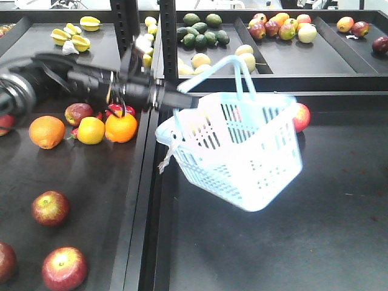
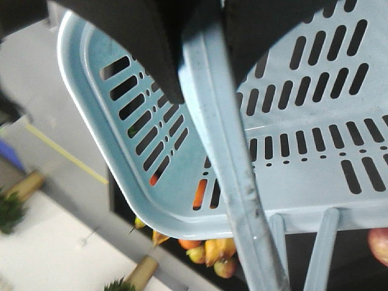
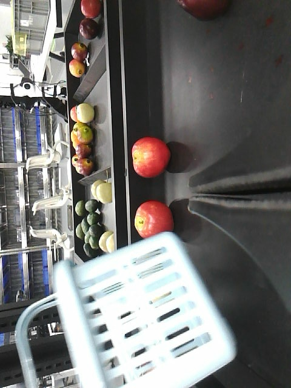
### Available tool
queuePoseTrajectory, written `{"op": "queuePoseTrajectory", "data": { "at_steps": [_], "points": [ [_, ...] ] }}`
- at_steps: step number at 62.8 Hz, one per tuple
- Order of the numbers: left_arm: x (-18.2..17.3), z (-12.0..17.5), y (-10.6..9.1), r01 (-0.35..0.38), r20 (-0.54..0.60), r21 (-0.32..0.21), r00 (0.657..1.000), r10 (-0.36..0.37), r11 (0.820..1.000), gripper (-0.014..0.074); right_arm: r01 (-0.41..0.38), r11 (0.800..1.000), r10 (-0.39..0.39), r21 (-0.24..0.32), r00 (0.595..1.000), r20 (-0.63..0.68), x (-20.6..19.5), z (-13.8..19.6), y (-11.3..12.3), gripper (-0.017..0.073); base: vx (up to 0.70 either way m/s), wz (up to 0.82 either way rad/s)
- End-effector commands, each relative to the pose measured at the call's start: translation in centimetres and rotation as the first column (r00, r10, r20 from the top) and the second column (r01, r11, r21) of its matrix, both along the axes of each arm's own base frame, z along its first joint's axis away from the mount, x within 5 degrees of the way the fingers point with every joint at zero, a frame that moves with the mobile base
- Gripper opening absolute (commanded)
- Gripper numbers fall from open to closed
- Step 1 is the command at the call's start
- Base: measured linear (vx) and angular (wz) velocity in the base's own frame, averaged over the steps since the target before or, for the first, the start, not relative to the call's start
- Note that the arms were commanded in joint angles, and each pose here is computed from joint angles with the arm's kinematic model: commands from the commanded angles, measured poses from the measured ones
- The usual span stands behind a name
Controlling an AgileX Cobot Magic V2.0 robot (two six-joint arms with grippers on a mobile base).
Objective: Pick three apples into basket with both arms
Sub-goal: 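Close the left gripper on the basket handle and lift it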
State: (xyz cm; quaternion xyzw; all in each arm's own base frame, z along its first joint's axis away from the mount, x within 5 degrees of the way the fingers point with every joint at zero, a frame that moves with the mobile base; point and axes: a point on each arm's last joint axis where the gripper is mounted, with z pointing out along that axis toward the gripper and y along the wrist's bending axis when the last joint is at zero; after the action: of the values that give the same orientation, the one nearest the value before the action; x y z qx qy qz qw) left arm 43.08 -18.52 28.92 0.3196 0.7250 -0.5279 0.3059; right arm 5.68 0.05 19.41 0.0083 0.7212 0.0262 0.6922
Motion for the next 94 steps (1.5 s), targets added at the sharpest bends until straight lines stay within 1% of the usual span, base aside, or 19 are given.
{"op": "queuePoseTrajectory", "data": {
  "at_steps": [1,8,13,18,33,37,42,45,51,56,60,67,71,76,81,94],
  "points": [
    [-4.4,6.4,-0.4,0.174,0.042,-0.046,0.984,-0.172,0.984,-0.0008,-0.012,1.0,0.013,-0.012,0.998,0.068,0.0,0.3,0.1,-0.0004,0.0,0.0],
    [-7.0,8.5,-1.0,0.206,0.076,-0.048,0.976,-0.202,0.977,-0.0008,-0.012,1.0,0.013,-0.012,0.998,0.068,0.0,0.3,0.1,-0.0004,0.0,0.0],
    [-9.1,9.5,-1.5,0.234,0.082,-0.049,0.97,-0.229,0.971,-0.0008,-0.012,1.0,0.013,-0.012,0.998,0.068,0.0,0.3,0.1,-0.0004,0.0,0.0],
    [-11.5,10.1,-1.5,0.252,0.074,-0.048,0.966,-0.249,0.966,-0.0008,-0.012,1.0,0.013,-0.012,0.998,0.068,0.0,0.3,0.1,-0.0004,0.0,0.0],
    [-16.8,10.2,0.3,0.243,0.031,-0.044,0.97,-0.242,0.969,-0.0008,-0.012,1.0,0.013,-0.012,0.998,0.068,0.0,0.3,0.1,-0.0004,0.0,0.0],
    [-18.4,10.6,0.9,0.236,0.039,-0.044,0.971,-0.235,0.971,-0.0008,-0.012,1.0,0.013,-0.012,0.998,0.068,0.0,0.3,0.1,-0.0004,0.0,0.0],
    [-20.3,10.9,1.6,0.209,0.054,-0.044,0.977,-0.206,0.977,-0.0008,-0.012,1.0,0.013,-0.012,0.998,0.068,0.0,0.3,0.1,-0.0004,0.0,0.0],
    [-21.4,11.2,2.1,0.177,0.073,-0.046,0.982,-0.174,0.983,-0.0008,-0.012,1.0,0.013,-0.012,0.998,0.068,0.0,0.3,0.1,-0.0004,0.0,0.0],
    [-23.3,11.7,3.0,0.088,0.119,-0.052,0.99,-0.082,0.995,-0.0008,-0.012,1.0,0.013,-0.012,0.998,0.068,0.0,0.3,0.1,-0.0004,0.0,0.0],
    [-24.3,11.7,3.6,0.006,0.147,-0.06,0.989,0.003,0.998,-0.0008,-0.012,1.0,0.013,-0.012,0.998,0.068,0.0,0.3,0.1,-0.0004,0.0,0.0],
    [-25.3,11.8,4.2,-0.044,0.171,-0.069,0.984,0.056,0.997,-0.0008,-0.012,1.0,0.013,-0.012,0.998,0.068,0.0,0.3,0.1,-0.0004,0.0,0.0],
    [-26.2,11.5,5.0,-0.13,0.192,-0.081,0.971,0.143,0.988,-0.0008,-0.012,1.0,0.013,-0.012,0.998,0.068,0.0,0.3,0.1,-0.0004,0.0,0.0],
    [-26.3,11.3,5.4,-0.196,0.203,-0.089,0.956,0.21,0.977,-0.0008,-0.012,1.0,0.013,-0.012,0.998,0.068,0.0,0.3,0.1,-0.0004,0.0,0.0],
    [-26.3,10.9,5.8,-0.255,0.207,-0.092,0.941,0.269,0.962,-0.0008,-0.012,1.0,0.013,-0.012,0.998,0.068,0.0,0.3,0.1,-0.0004,0.0,0.0],
    [-26.3,10.6,5.9,-0.272,0.202,-0.089,0.937,0.284,0.958,-0.0008,-0.012,1.0,0.013,-0.012,0.998,0.068,0.0,0.3,0.1,-0.0004,0.0,0.0],
    [-26.5,10.5,5.7,-0.235,0.195,-0.085,0.949,0.247,0.968,-0.0008,-0.012,1.0,0.013,-0.012,0.998,0.068,0.0,0.3,0.1,-0.0004,0.0,0.0]
  ]
}}
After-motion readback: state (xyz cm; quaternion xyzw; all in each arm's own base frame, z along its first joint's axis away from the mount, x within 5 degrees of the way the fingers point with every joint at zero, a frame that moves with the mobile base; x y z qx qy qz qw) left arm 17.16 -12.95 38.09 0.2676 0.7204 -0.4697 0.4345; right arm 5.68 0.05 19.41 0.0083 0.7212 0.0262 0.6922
